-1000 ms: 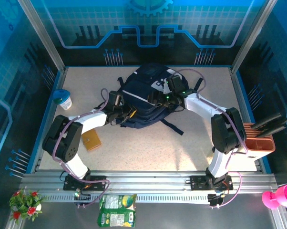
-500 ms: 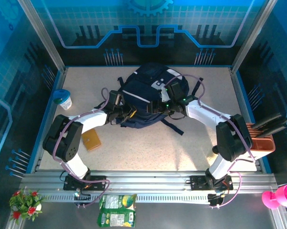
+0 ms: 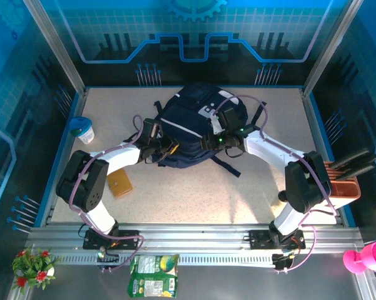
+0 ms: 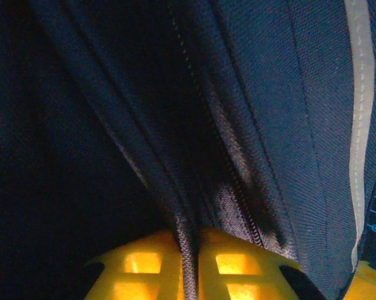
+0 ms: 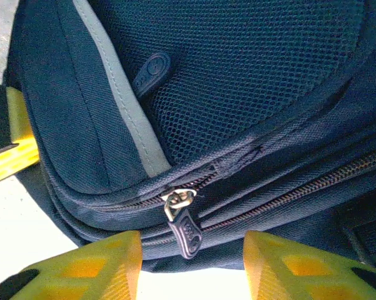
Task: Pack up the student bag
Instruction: Unzip the student bag at the top-center of the table.
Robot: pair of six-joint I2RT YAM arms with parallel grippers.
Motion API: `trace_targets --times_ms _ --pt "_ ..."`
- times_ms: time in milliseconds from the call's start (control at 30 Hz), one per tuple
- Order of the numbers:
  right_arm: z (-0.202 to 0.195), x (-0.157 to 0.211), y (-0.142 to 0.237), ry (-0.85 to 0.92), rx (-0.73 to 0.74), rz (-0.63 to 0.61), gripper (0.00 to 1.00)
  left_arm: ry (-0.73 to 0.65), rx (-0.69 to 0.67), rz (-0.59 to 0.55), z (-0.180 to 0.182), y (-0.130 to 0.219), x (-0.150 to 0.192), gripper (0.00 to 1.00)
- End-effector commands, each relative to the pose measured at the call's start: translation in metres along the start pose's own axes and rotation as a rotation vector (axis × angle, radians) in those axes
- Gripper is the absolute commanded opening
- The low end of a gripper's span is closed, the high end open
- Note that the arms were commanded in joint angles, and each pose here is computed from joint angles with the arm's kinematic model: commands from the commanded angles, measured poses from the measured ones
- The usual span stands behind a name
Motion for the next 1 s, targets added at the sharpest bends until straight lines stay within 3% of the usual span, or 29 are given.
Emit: trace_targets --times_ms 0,200,467,967 --pt "0.008 -0.004 -0.004 0.059 0.010 0.017 0.38 -0.046 0.029 0.058 -0.011 -0.003 0.008 0.12" --pt "0.011 -0.003 -0.013 0.074 0.012 0.041 0.31 -0.039 0.033 0.067 -0.012 -0.004 0.008 0.12" --pt "0.015 0.003 -0.014 0.102 0.042 0.073 0.09 -0.033 0.046 0.073 -0.015 -0.005 0.007 0.12" --pt "0.077 0.013 -0.026 0.216 -0.126 0.061 0.07 -0.032 0.043 0.072 -0.015 -0.010 0.005 0.15"
Point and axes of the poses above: each hand's point on the last joint's axis, 136 mm out from that joint toward the fingers, its own y axis back along the fingers, its own z axis along the line the jaws close on, x = y × z, the point moved 10 cm from there along y, back along the fingers, and after that the axes turned 8 degrees about y, right-handed, at the moved point
